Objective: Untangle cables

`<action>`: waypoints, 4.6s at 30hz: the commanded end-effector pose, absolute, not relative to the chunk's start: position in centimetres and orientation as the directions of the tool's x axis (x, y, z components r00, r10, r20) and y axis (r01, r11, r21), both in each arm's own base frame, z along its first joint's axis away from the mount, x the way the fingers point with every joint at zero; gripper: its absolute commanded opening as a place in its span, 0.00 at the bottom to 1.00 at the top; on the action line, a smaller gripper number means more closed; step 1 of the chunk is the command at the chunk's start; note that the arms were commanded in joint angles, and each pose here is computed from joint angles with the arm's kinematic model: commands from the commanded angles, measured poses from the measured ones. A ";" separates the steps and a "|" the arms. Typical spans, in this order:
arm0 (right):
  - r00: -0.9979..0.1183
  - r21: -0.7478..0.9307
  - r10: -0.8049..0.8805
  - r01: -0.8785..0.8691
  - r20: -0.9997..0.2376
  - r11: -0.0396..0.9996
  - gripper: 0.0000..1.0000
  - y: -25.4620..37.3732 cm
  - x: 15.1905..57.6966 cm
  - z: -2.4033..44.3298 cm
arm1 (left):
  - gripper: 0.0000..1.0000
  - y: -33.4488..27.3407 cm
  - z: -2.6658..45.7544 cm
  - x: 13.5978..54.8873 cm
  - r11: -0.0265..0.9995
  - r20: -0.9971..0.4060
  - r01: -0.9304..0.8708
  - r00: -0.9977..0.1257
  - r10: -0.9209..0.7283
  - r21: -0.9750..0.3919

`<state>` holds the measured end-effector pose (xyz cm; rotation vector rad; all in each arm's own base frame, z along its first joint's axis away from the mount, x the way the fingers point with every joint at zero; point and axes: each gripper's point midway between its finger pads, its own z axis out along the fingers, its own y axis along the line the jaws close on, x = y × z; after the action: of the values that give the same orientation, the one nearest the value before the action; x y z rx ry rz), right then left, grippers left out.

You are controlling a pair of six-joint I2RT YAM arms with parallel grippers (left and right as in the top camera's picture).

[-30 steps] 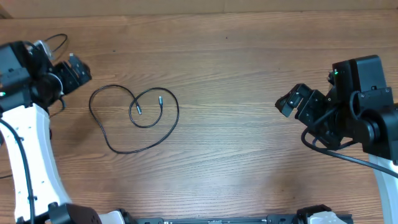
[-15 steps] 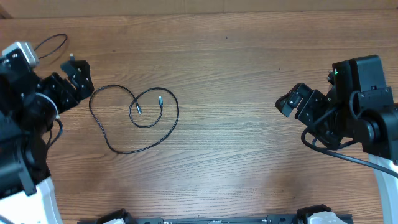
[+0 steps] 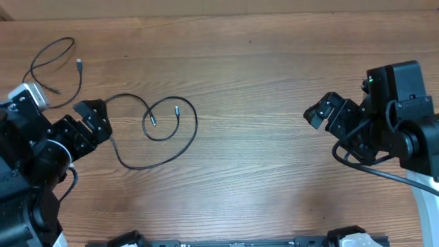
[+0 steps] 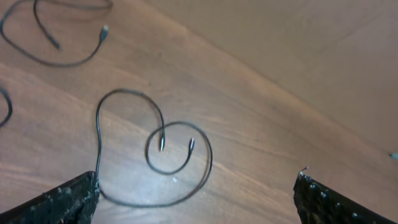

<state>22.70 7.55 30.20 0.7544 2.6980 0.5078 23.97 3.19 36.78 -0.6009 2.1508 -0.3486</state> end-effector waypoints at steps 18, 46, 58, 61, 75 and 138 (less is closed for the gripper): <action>-0.841 0.373 0.473 0.363 -0.265 0.854 1.00 6.8 22.6 30.6 | 0.99 4.0 34.3 25.6 0.820 -0.577 -0.363 -0.585 -0.570 -0.442; -0.706 0.403 0.445 0.241 -0.550 0.883 1.00 3.7 16.9 35.9 | 0.99 6.1 26.1 31.1 0.775 -0.324 -0.486 -0.716 -0.618 -0.405; -0.710 0.394 0.444 0.250 -0.546 0.884 1.00 3.4 16.2 35.7 | 0.99 6.9 20.5 33.1 0.750 -0.156 -0.552 -0.758 -0.634 -0.364; -0.705 0.391 0.445 0.252 -0.553 0.885 1.00 3.3 16.1 35.8 | 1.00 7.0 19.2 33.5 0.745 -0.118 -0.566 -0.763 -0.636 -0.353; -0.589 0.376 0.435 0.228 -0.681 0.898 1.00 0.9 12.2 35.3 | 0.99 7.3 13.3 34.3 0.724 0.054 -0.622 -0.768 -0.638 -0.299; -0.008 0.169 0.171 0.096 -0.985 0.981 1.00 -2.8 24.5 16.9 | 0.99 7.7 11.1 35.3 0.721 0.079 -0.629 -0.767 -0.637 -0.290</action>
<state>24.50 -2.58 17.13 0.2112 1.5857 0.0851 34.99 7.52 11.10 -1.0479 2.8981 -0.4710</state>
